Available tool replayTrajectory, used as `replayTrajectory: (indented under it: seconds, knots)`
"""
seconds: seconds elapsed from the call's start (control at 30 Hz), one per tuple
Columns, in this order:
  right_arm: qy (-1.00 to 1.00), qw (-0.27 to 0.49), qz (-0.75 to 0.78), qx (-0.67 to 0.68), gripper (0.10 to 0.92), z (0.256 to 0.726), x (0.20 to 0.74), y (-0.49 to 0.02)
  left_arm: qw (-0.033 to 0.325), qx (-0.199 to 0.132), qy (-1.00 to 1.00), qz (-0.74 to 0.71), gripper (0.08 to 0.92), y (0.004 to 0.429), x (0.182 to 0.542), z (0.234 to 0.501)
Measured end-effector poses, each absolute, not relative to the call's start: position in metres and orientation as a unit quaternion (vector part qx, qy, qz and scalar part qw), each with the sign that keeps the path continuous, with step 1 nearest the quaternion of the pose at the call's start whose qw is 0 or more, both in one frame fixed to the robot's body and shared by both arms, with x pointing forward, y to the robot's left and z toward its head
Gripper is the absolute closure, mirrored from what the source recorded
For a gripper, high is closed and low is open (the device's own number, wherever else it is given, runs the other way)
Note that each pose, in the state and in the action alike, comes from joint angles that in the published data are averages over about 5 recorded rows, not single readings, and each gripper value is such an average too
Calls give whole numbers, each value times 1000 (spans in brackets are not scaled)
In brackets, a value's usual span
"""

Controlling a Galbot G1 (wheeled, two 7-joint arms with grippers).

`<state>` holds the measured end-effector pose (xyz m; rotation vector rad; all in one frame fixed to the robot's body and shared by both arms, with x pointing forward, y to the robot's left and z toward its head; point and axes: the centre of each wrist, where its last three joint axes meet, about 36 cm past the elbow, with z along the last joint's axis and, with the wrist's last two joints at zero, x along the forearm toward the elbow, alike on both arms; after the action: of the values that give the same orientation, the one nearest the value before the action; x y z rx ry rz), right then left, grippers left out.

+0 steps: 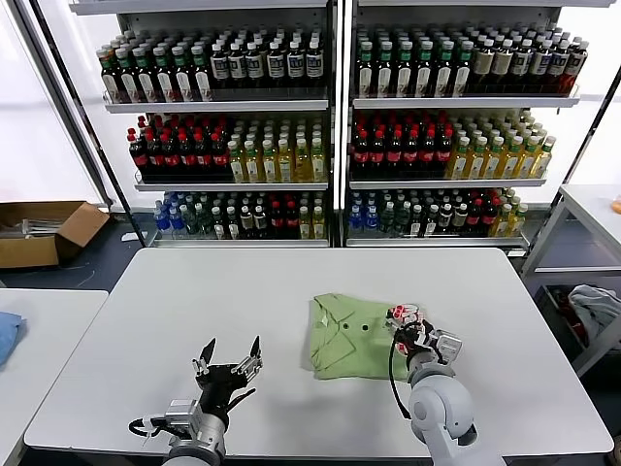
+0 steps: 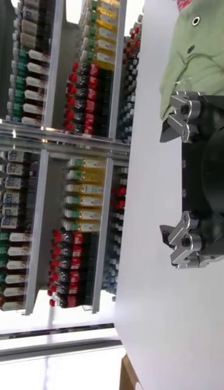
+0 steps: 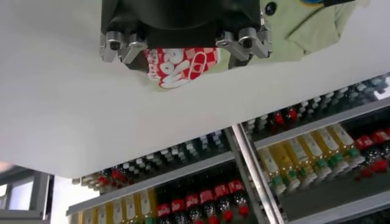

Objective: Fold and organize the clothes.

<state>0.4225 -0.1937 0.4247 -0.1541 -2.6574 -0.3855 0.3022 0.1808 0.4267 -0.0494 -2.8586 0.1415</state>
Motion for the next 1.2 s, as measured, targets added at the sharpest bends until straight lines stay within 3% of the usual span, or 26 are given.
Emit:
replayTrajectory:
  seconds: [0.27,0.57,0.83,1.2]
  knots:
    - [-971,199,-120,-54,200,432,413,-198,125,-10,-991,52,177,183,300,432]
    - [-989,123,-4,-80,200,452,387,-236,73,10,-996,50,177,187,303,441]
    - [-986,120,46,-103,200,453,364,-269,38,33,-998,43,177,198,312,441]
    - [-988,100,64,-98,200,459,346,-264,17,54,-998,30,177,211,318,438]
